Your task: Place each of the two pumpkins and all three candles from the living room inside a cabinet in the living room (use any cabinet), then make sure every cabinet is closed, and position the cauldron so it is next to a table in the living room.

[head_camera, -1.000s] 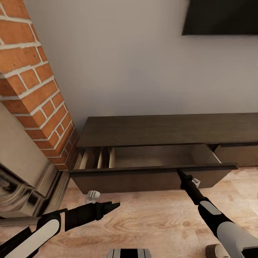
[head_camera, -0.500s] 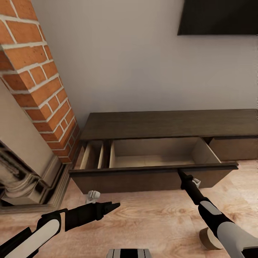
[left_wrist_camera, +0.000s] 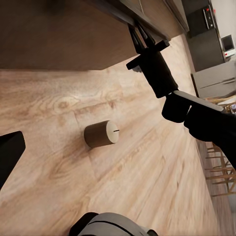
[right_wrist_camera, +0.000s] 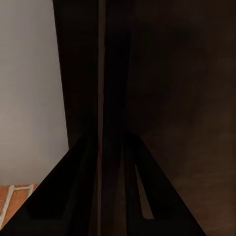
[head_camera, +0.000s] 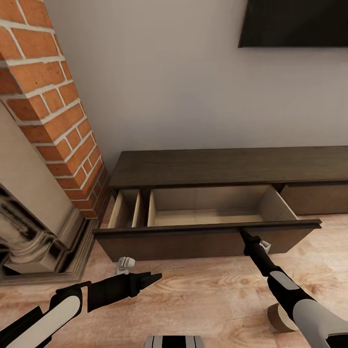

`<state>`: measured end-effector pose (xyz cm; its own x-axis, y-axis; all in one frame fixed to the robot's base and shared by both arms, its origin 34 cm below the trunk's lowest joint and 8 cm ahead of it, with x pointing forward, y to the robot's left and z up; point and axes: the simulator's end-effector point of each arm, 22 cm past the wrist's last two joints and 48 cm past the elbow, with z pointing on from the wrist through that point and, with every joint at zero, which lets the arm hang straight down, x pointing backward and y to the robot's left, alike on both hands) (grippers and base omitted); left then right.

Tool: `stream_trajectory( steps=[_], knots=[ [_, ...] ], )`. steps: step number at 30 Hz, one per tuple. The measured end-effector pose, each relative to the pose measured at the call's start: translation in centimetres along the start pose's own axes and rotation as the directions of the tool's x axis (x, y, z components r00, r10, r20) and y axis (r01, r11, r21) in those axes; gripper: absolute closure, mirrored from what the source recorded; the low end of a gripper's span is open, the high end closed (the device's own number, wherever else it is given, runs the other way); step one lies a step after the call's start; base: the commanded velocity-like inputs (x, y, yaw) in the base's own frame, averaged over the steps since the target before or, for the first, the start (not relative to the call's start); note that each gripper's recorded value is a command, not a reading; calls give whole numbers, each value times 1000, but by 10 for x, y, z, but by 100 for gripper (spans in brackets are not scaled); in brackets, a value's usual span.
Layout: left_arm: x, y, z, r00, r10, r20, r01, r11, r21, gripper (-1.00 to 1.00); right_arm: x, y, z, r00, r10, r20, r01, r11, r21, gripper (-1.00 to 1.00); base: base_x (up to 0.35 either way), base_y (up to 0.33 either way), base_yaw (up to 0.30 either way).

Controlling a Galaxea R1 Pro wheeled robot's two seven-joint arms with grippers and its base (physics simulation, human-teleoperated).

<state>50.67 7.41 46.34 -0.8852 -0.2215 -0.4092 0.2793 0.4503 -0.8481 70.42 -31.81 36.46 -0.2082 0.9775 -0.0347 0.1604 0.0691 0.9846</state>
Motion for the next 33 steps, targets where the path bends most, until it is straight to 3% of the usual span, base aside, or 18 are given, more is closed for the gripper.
stream_trajectory(
  steps=[1,20,33],
  knots=[
    [0,0,0,1000,0,0,0,1000,0,-100,11,-2,1,999,-18,-37,18,1000,6,-100,0,0,0],
    [1,9,0,1000,-9,-1,9,1000,-17,-100,11,-2,1,999,-17,-38,17,1000,6,-100,-94,0,0],
    [-11,3,-10,999,25,26,-25,999,-35,-100,8,34,1,999,-30,-32,29,999,-47,-100,-2,0,0]
  ],
)
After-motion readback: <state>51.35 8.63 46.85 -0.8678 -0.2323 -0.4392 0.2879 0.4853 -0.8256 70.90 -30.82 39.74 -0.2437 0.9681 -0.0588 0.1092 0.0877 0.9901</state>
